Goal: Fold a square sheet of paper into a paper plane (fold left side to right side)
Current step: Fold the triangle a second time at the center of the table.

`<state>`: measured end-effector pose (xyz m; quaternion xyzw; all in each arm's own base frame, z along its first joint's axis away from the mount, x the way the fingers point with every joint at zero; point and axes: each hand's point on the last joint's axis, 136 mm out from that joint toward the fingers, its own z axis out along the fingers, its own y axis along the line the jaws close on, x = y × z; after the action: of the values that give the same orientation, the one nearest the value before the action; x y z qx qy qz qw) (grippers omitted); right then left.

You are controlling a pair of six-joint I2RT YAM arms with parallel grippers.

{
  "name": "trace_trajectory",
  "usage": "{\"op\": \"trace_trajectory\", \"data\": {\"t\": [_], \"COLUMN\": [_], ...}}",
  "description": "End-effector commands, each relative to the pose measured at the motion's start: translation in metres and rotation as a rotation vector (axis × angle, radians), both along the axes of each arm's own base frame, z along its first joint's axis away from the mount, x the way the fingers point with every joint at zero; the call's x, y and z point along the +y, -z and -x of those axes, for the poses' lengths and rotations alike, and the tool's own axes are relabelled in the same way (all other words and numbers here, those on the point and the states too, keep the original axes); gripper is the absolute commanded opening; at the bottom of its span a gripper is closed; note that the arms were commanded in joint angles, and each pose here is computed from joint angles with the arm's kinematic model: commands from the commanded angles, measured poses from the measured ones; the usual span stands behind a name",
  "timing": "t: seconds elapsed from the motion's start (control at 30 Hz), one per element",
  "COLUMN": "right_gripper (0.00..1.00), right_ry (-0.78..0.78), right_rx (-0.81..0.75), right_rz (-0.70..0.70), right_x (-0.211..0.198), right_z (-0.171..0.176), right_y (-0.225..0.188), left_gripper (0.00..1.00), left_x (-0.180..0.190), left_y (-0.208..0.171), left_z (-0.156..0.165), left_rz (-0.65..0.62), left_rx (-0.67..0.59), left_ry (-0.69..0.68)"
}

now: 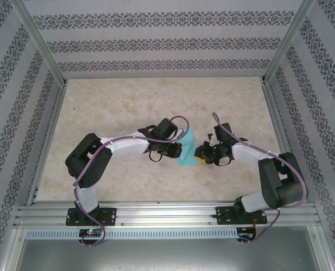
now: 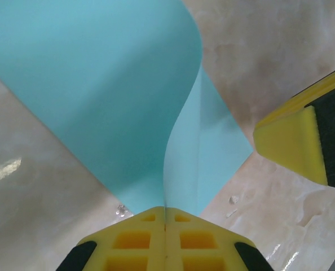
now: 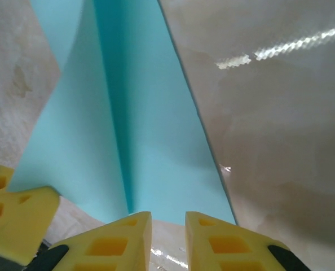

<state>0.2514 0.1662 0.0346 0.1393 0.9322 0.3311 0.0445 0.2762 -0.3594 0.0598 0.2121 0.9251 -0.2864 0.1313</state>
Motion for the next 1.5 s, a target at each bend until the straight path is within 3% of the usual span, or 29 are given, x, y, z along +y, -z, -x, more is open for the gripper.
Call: {"op": "trace_trajectory", "data": {"t": [0.0,0.8,1.47], "right_gripper": [0.23,0.23,0.24], "right_ry": [-0.001,-0.041,-0.051], "right_rx": [-0.002,0.084,0.083], "right_rz": [0.042,0.186,0.190], "right_x": [0.000,-0.009,-0.007], "right_z": [-0.004,0.011,0.011], "right_y": [0.008,0.033,0.032], "left_gripper": [0.07,0.07,0.07], "left_x": [0.006,0.013,0.015], "left_y": [0.003,0.023,0.039], "left_z": [-0.004,-0.028,-0.034], "left_rz": [-0.034,-0.101,-0.146], "left_rx": [0.027,0.012,0.020], "left_ry": [0.005,-0.029,-0.028]}}
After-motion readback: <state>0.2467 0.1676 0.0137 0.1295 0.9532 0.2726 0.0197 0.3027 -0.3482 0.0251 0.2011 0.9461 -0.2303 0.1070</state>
